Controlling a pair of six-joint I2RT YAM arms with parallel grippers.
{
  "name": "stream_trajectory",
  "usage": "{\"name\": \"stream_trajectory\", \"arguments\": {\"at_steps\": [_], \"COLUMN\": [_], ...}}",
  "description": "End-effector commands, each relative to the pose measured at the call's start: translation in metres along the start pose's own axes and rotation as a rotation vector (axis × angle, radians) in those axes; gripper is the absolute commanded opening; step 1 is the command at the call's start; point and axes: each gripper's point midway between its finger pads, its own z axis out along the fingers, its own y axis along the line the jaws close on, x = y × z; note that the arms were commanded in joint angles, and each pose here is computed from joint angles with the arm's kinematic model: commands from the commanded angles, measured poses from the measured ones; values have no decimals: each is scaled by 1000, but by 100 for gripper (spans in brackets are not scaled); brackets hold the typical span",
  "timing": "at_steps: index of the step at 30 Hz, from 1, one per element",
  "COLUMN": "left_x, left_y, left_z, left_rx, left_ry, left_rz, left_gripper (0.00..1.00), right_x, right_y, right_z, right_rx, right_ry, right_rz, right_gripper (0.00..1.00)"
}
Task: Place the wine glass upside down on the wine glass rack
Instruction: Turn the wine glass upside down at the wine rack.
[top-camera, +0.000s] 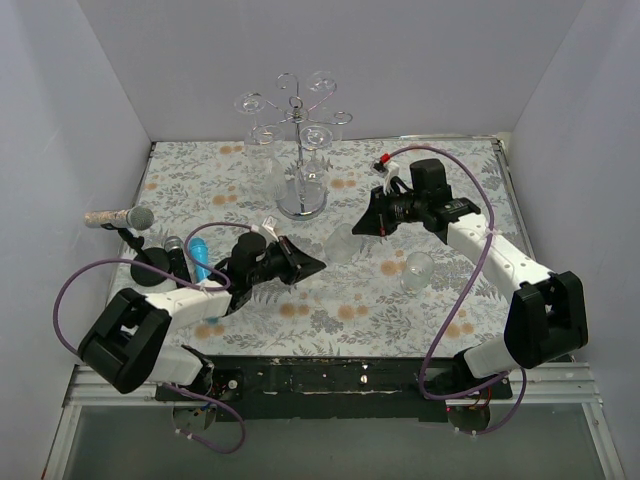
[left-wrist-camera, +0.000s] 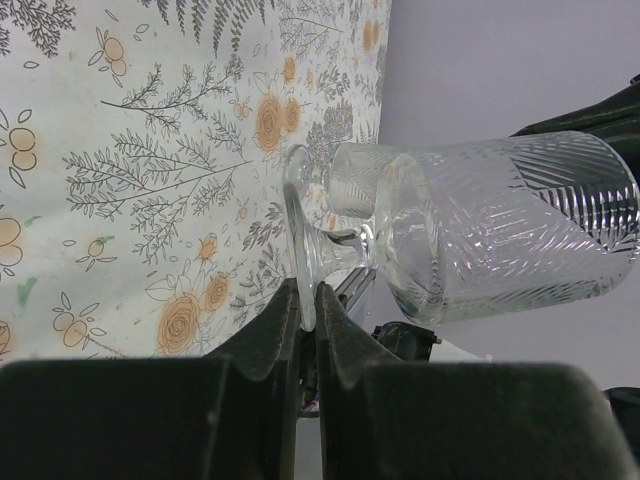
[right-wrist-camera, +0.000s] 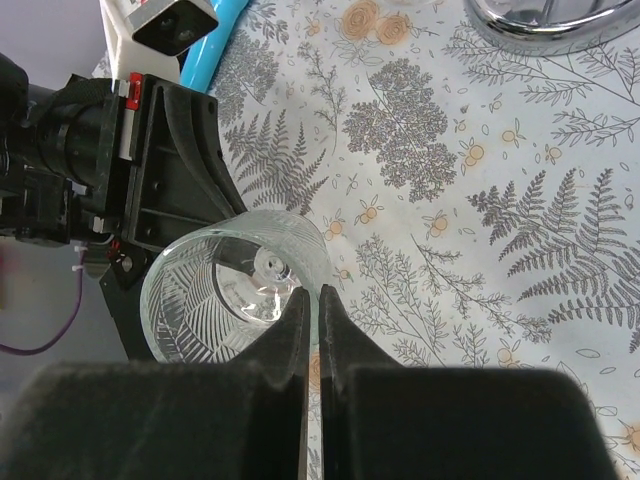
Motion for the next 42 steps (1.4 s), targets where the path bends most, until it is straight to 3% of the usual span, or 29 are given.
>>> {"name": "stream_trajectory", "arguments": {"at_steps": [1,3,4,6,10,16,24,32,42], "left_x": [-4,-4,-6,-7,-14,-17,-28,-43,-71], "left_y": [-7,-5,-3,-3,-6,-1,5,-9,-78], "left_z": [-9,-13,-15,-19,-28,-40,-67,-95,-120], "left_rx": [24,16,6,-2,-21,-63,-158,-207,-152], "left_ry": [-41,-57,-71,-85,-127,-156,-198,-240,-344], "left_rz": [72,83,94,122,186,266,512,797,1165], "left_gripper": [0,0,0,0,0,0,0,0,0], "right_x": [-11,-10,-9,-8,-5,-4,-15,-32,-33], "right_y": [27,27,28,28,27,27,28,-9,-20], "right_z": [-5,-6,-5,-6,-5,-8,-38,-85,-104], "right_rx": [-104,-110,-117,-119,-122,-111,-127,-50,-2], "right_ry": [-41,-40,-38,-40,-33,-31,-49,-164,-210], "right_rz": [-56,-61,-65,-73,-87,-145,-442,-400,-412], "right_gripper": [4,11,22,32,45,51,62,62,62]}}
